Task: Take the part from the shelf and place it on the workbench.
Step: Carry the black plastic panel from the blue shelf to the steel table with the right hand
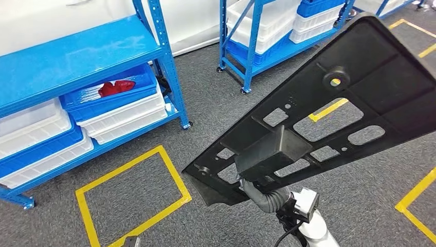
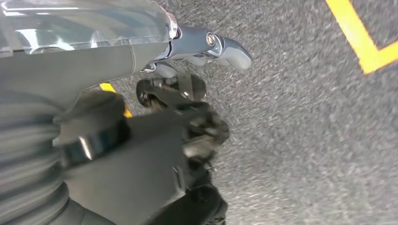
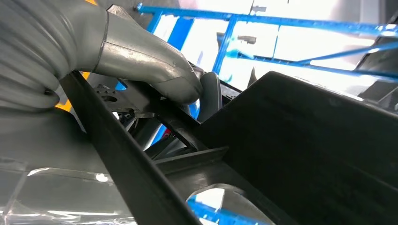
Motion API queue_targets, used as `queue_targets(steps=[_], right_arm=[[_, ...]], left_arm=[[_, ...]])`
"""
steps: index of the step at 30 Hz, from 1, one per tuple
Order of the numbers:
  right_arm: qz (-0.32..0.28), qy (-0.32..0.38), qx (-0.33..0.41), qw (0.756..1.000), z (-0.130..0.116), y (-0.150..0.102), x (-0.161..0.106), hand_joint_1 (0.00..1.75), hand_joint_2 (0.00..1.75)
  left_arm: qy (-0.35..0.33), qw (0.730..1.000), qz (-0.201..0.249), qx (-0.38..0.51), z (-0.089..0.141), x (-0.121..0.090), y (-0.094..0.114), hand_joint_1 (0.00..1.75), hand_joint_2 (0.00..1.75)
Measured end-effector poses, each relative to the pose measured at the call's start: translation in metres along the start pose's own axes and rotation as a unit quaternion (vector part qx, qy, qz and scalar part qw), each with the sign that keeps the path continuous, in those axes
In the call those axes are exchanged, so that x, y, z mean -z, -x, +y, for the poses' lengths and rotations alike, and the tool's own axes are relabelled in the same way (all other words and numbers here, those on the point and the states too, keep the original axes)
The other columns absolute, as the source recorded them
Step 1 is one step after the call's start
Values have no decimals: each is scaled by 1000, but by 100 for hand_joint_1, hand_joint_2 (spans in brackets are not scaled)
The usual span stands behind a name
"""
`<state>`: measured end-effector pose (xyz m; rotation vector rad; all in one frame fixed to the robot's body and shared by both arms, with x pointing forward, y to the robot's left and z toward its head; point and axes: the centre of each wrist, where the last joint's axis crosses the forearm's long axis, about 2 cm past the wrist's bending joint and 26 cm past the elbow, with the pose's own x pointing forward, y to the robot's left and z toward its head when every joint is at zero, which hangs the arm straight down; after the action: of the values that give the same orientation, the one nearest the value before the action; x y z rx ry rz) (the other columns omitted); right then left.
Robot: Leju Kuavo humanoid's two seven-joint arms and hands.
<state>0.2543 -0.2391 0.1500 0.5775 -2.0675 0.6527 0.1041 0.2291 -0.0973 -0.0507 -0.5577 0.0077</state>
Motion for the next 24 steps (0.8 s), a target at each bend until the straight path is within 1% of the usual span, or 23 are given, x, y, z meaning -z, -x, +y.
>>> queue_targets(steps=[6, 12, 17, 24], right_arm=[[4, 15, -12, 1000, -4, -3, -2, 175, 175], [22, 34, -36, 999, -11, -6, -13, 175, 175], [32, 46, -48, 997, -19, -7, -19, 175, 175], [41, 52, -75, 995, -25, -11, -27, 175, 175]], left_arm=[[0, 1000, 0, 1, 0, 0, 0, 0, 175], [4, 1000, -4, 4, -2, 1, -4, 0, 175], [5, 1000, 0, 5, -2, 0, 0, 0, 175], [7, 1000, -1, 9, -1, 0, -1, 0, 175]])
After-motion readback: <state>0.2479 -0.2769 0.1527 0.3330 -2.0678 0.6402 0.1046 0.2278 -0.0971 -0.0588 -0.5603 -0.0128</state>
